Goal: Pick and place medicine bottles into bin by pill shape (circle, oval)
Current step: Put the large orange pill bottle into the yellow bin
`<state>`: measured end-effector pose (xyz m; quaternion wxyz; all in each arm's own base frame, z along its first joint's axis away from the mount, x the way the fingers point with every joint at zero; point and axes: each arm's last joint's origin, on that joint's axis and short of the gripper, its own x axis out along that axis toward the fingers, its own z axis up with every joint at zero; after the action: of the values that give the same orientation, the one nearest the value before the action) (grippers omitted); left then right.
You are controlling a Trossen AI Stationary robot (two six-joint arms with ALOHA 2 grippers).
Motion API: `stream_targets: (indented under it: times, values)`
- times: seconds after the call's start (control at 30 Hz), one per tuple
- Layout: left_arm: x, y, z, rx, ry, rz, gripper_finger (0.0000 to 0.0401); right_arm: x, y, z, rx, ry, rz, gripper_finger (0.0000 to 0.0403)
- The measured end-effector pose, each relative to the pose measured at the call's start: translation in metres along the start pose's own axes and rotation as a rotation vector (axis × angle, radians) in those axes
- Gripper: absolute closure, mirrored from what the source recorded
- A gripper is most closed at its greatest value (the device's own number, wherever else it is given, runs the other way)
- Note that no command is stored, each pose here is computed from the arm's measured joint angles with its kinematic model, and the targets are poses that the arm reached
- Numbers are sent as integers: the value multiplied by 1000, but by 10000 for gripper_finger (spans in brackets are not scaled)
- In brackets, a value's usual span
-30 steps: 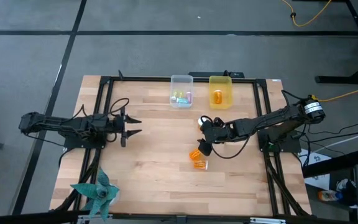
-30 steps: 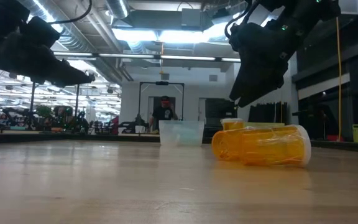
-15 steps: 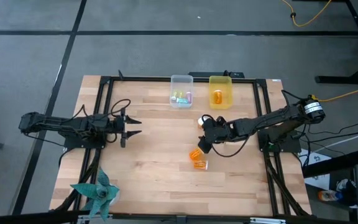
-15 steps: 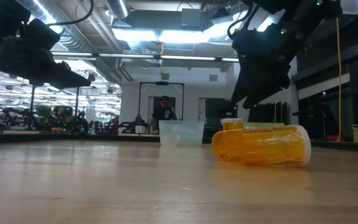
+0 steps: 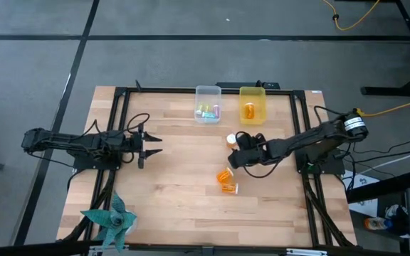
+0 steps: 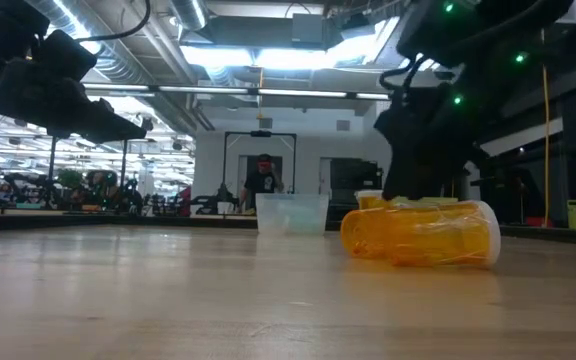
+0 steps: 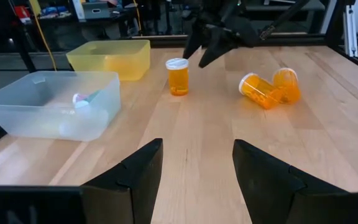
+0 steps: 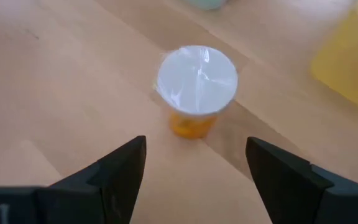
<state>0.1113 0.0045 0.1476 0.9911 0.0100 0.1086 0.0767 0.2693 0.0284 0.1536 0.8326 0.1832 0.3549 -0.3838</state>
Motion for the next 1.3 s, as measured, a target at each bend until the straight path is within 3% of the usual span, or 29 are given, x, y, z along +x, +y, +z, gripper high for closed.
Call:
stream_targets:
  times: [0.27,0.37,0.5,0.73,0.9,1.3]
  values:
    - [0,0,0,0,0,0,211,31,11,-3,-134,-60,-5,124]
    - [0,0,0,0,0,0,211,44,9,-1,-118,-110,-67,124]
    - [0,0,0,0,0,0,211,55,8,-3,-105,-75,-53,124]
    - [0,0,0,7,0,0,211,59,14,0,-145,-79,29,124]
    - [0,0,0,4,0,0,211,59,17,8,-157,-172,27,124]
    - [0,0,0,1,0,0,211,70,5,27,-123,-197,35,124]
